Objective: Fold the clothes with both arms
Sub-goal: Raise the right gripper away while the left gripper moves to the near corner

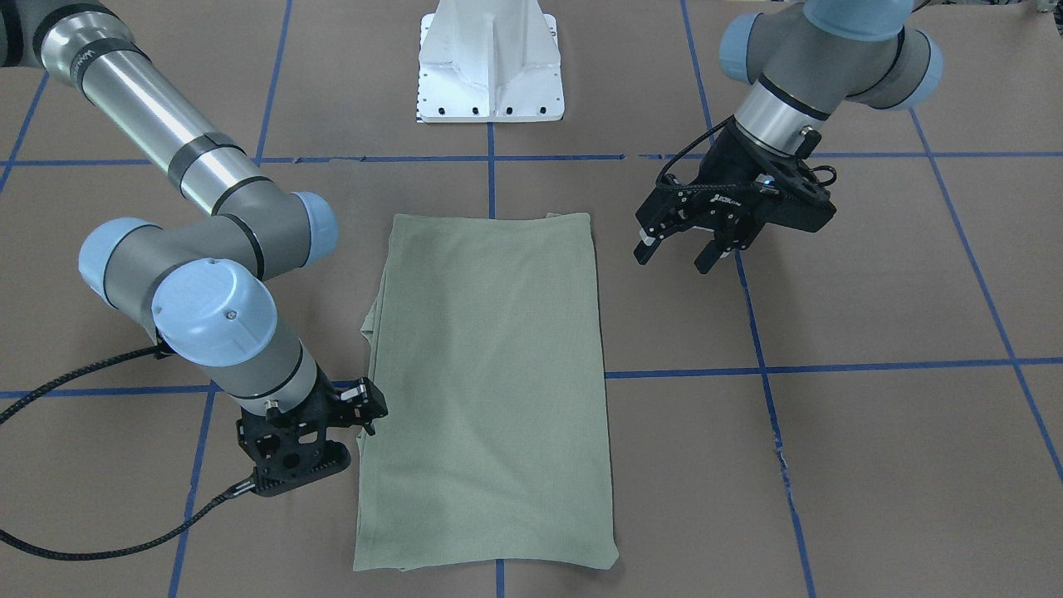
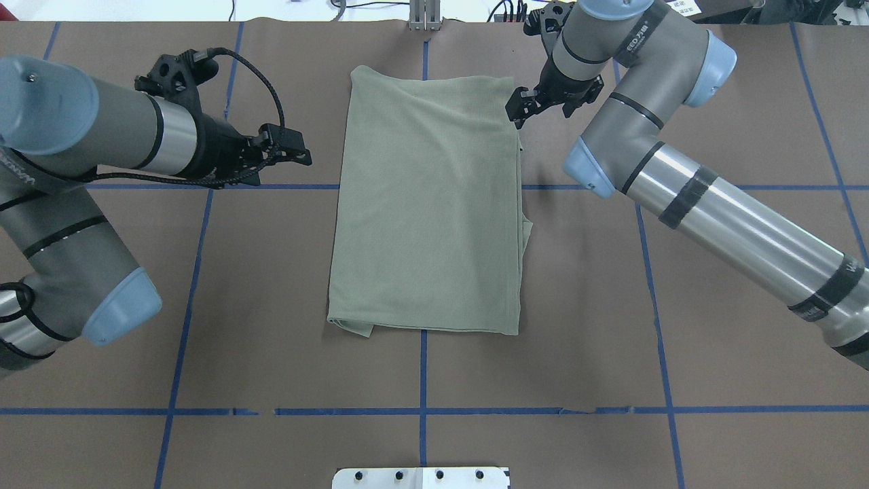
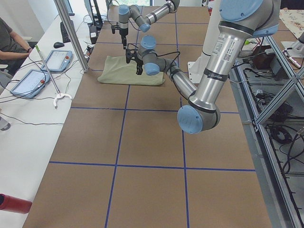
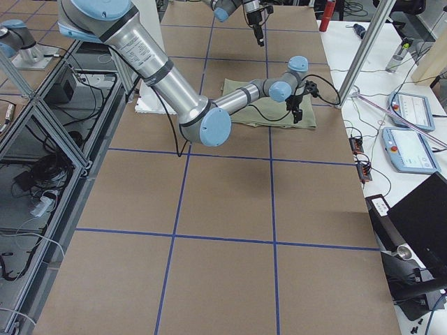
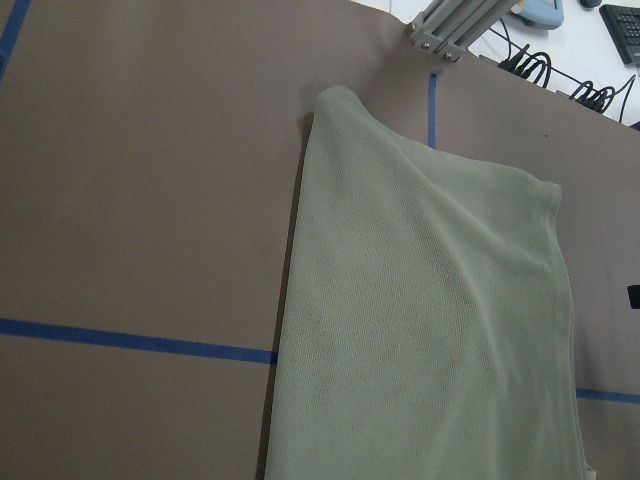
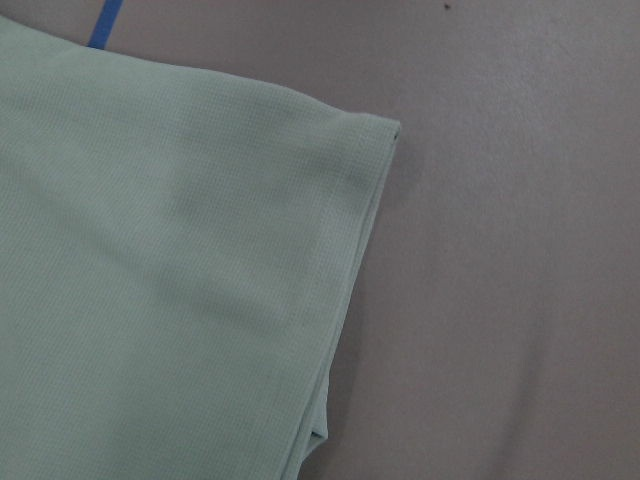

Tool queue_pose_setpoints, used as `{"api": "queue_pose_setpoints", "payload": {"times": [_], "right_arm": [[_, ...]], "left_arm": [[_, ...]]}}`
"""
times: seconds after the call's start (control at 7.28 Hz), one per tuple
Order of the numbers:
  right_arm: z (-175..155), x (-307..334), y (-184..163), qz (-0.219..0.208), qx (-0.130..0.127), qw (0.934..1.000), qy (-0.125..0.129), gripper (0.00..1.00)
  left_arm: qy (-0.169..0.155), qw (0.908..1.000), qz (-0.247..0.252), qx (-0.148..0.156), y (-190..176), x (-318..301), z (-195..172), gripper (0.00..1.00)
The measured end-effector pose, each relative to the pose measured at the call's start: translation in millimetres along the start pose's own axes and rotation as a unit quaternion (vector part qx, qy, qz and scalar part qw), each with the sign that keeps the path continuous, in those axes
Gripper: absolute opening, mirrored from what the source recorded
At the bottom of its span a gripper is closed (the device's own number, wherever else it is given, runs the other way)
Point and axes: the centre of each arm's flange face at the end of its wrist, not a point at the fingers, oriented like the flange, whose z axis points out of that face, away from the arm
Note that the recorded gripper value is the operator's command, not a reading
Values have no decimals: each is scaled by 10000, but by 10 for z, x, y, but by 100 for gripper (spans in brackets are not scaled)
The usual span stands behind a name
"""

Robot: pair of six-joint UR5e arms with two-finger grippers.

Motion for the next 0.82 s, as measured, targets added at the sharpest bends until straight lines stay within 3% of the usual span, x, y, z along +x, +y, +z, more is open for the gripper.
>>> {"api": "queue_pose_setpoints", "payload": {"times": [0.41,0.82], "right_arm": [[-291,75,609,676,-32,9969,-407,100],[-377,200,923,928,-40,9945,-482,100]], "left_arm": [[-105,9940,-1002,-414,684,113,398,100],[-647,9804,-1840,-260,1352,142,826,100]]}}
